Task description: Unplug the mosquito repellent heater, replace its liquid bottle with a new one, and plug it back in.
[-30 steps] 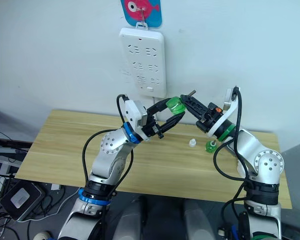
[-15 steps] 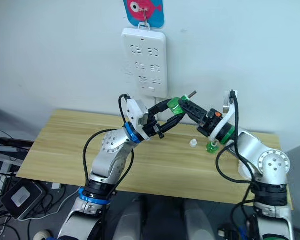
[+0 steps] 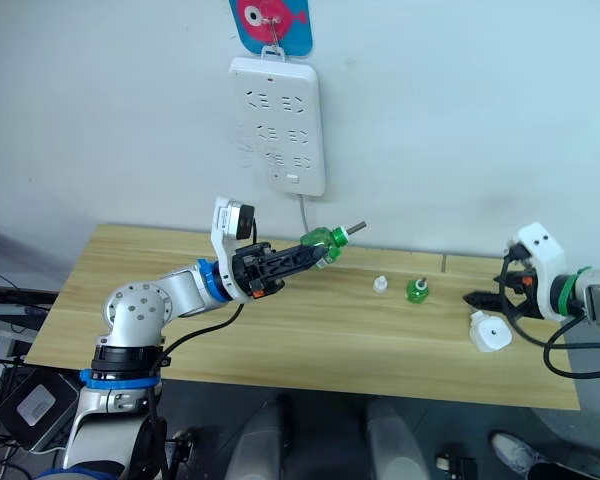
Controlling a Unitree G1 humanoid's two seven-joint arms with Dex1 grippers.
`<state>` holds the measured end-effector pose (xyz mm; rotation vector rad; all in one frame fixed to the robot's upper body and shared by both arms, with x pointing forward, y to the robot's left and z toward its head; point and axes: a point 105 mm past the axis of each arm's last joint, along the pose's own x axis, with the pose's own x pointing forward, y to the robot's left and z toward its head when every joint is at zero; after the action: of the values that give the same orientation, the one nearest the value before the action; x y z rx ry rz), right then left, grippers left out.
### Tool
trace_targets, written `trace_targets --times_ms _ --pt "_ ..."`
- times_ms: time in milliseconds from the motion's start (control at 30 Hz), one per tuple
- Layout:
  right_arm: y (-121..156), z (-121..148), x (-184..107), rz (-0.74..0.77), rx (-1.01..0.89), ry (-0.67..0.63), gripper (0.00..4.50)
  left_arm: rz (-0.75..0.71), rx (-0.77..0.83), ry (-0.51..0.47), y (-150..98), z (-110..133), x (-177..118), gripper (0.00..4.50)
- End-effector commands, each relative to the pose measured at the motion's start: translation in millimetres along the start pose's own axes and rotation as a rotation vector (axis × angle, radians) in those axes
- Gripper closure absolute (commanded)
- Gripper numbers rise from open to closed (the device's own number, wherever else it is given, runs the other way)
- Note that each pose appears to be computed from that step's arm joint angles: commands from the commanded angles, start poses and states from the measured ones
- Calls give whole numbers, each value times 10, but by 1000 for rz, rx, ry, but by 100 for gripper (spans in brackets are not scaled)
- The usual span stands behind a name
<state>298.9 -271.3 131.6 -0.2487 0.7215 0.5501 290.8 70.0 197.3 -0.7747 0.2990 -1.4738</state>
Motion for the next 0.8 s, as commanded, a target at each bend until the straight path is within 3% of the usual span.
trace_targets --times_ms 33,367,800 --pt "-125 -1 0 -39 -91 41 5 -105 -94 0 -153 42 -18 226" --pt "-304 -207 99 -114 17 159 5 -109 -142 89 -202 -235 -59 226" --pt "-192 -357 179 -69 90 226 5 -84 -120 100 -211 -289 -91 226"
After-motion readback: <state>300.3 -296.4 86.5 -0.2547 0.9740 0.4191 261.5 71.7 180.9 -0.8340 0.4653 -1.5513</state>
